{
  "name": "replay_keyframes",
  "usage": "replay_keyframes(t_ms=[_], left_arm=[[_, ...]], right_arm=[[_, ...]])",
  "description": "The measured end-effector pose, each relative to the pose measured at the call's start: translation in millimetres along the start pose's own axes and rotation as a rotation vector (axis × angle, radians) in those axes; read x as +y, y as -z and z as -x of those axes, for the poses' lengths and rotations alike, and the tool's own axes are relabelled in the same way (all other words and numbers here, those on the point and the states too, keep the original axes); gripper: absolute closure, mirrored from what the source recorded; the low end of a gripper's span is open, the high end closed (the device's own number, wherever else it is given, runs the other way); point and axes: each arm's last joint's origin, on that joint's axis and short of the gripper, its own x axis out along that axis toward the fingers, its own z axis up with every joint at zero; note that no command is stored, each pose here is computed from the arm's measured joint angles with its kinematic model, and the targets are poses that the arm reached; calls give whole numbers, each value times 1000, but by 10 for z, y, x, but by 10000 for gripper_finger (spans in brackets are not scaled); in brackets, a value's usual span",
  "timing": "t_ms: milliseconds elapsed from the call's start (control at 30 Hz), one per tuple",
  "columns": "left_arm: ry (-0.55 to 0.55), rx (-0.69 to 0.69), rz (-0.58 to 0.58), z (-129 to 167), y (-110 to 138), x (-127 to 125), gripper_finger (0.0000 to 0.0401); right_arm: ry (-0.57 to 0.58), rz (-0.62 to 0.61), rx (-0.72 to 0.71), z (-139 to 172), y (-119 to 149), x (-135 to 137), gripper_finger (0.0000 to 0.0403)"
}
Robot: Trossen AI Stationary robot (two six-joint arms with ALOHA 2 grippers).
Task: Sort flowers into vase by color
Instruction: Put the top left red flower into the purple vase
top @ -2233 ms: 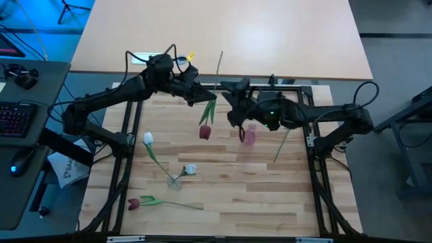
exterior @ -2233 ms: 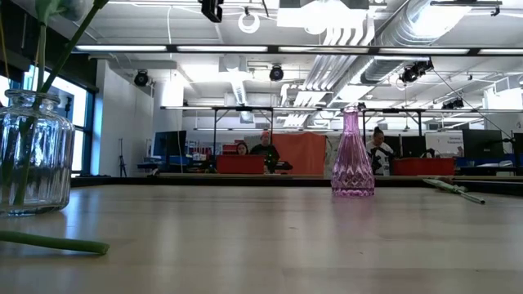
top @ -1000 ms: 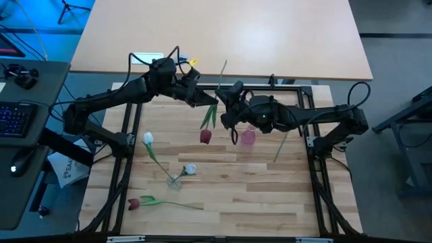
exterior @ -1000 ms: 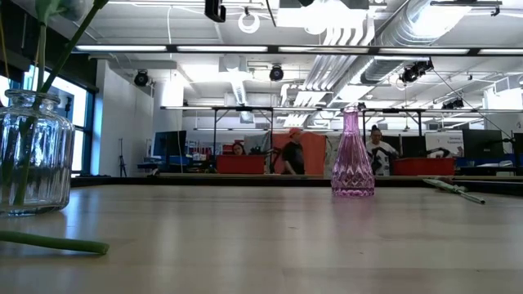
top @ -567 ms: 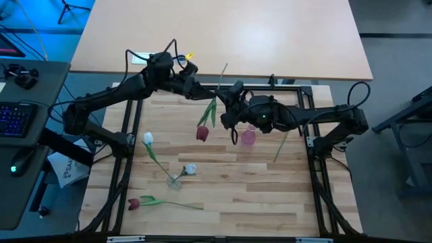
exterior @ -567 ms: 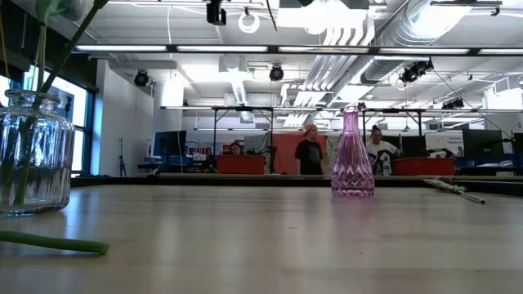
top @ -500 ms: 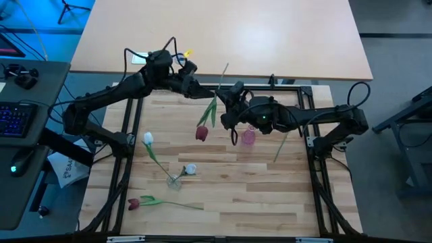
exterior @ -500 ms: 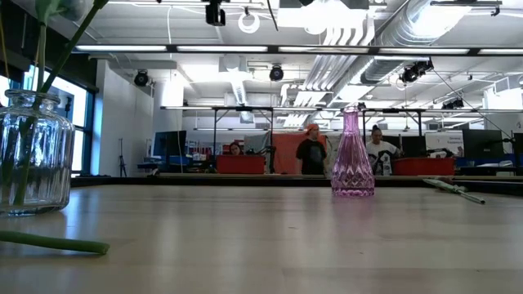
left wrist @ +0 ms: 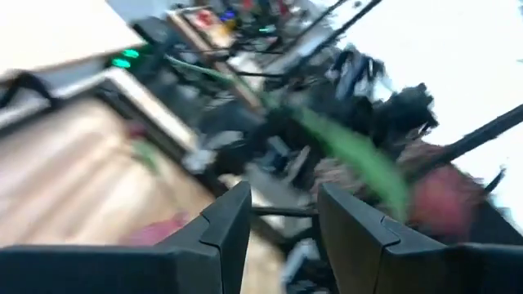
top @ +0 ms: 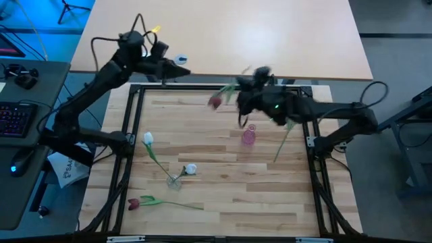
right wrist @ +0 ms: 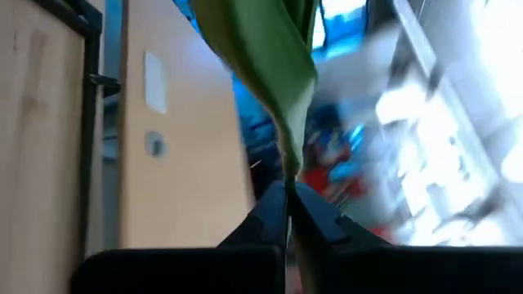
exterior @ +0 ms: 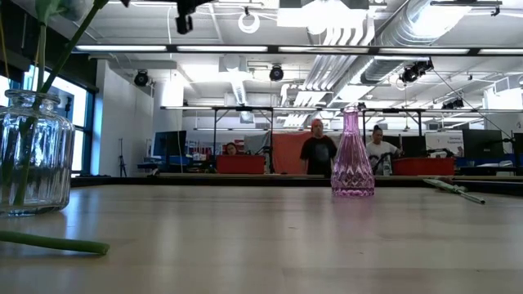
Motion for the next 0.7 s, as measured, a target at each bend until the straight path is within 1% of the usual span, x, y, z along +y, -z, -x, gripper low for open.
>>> replay_keyframes(t_ms=[67,133,267,333,433,567,667,700], left_arm=[[-72,9,-62,73,71,-30,270],[-145,31,-124,116,159,-68,270],[-268,51,-252,121,291,-171,270],[-294,37,-312,91,339,-238,270],[-272,-39,-378,15,424,-309,270],[-155,-193,-431,-24,582,-369,270],[-106,-281,-410,9,730,-335,270],[-104,-298,-390,15,787,-304,270]], right_arm=[[-36,-202,71,75,206,-113,402],[-82,-378,150,184,429,-203,402],[-144,-649,289,451,791,-290,403],[-161,-777,307,598,923,-268,403],[-182,-957,265,813,1075,-118,403],[-183,-1172,127,1065,1220,164,403],[-173,-1331,-25,1190,1232,264,403],[-185,-1353,-70,1212,1222,282,403]])
